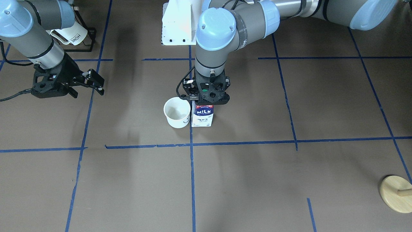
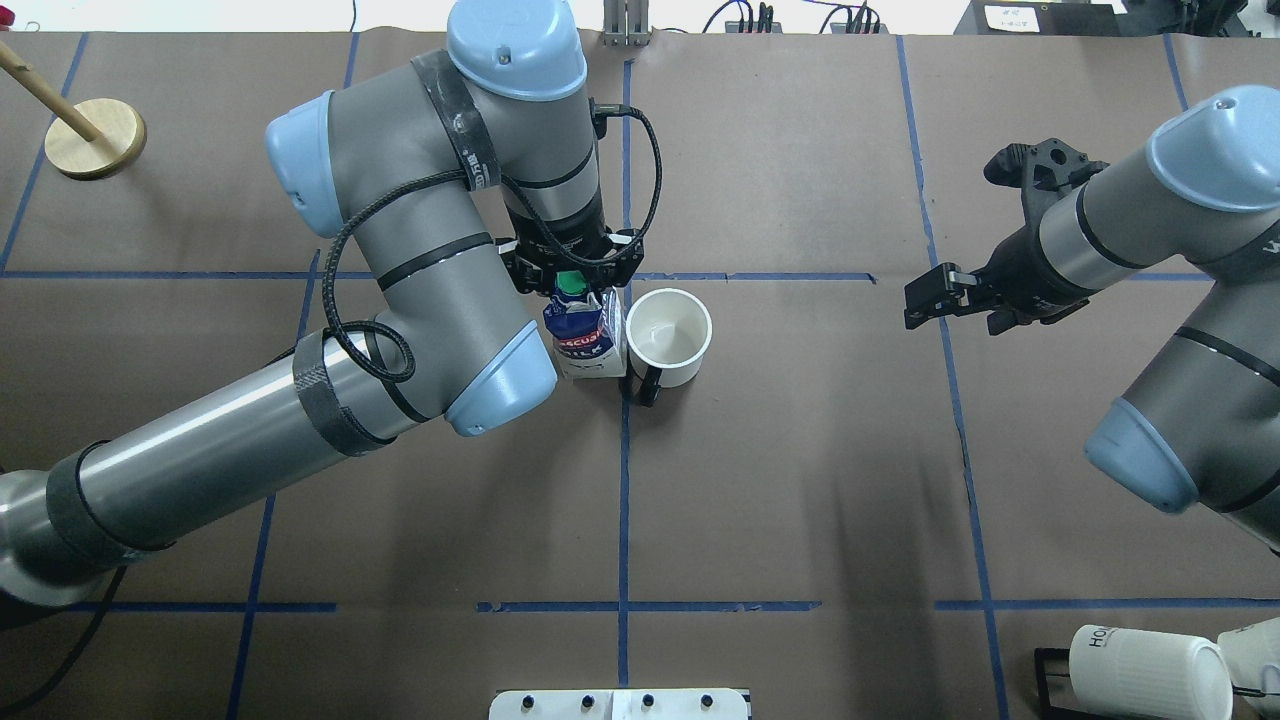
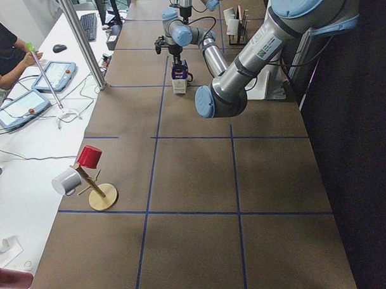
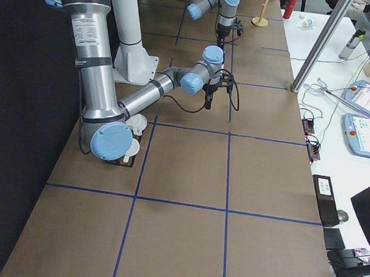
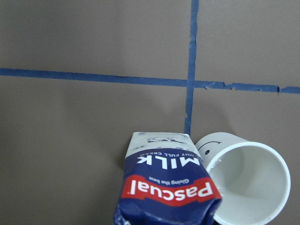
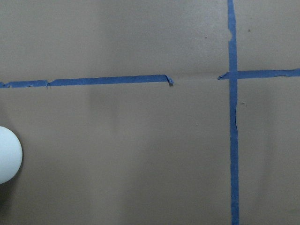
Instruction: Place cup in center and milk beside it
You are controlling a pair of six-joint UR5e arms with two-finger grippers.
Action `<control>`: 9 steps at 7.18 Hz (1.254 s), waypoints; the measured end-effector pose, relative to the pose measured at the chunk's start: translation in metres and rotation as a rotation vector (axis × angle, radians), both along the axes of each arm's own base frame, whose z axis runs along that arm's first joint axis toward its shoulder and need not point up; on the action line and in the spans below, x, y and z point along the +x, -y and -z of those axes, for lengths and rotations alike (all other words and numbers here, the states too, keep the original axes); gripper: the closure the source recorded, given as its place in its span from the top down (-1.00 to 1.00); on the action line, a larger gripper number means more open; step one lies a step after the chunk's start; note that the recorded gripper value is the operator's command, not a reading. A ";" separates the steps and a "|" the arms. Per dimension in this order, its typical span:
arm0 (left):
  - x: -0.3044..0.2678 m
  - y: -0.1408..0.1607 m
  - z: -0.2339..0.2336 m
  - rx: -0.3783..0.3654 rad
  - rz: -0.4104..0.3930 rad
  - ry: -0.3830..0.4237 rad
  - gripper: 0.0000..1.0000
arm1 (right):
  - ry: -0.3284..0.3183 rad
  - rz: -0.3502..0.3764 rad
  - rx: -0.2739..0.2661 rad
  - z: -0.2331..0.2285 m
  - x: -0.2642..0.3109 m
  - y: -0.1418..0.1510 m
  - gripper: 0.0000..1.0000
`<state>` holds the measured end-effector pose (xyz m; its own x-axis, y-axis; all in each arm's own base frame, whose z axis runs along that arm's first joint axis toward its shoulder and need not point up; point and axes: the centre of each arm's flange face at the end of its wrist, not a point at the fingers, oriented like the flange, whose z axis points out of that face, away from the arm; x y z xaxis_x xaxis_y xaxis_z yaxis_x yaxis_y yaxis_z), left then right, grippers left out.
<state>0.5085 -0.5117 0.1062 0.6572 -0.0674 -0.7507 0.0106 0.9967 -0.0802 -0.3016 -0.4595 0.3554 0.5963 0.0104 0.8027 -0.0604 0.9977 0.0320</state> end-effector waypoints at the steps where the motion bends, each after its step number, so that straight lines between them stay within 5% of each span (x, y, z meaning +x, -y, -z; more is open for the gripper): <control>1: -0.009 -0.002 0.006 -0.003 0.015 -0.010 1.00 | -0.001 0.003 0.003 -0.001 0.000 0.000 0.99; 4: -0.101 -0.034 0.004 0.052 0.065 -0.071 1.00 | -0.003 0.007 0.010 -0.001 0.001 0.002 0.99; 6: -0.183 -0.053 -0.044 0.163 0.041 -0.063 1.00 | -0.021 0.013 0.034 -0.015 0.020 0.007 0.99; 9: -0.303 -0.070 -0.150 0.307 -0.069 0.053 1.00 | -0.053 0.034 0.076 -0.066 0.108 0.021 0.99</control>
<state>0.2055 -0.4413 0.2557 0.6912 0.2033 -0.6934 -0.0617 0.9727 0.2237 -0.1936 -0.4806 0.4214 0.6368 -0.0700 0.7678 -0.0228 0.9937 0.1095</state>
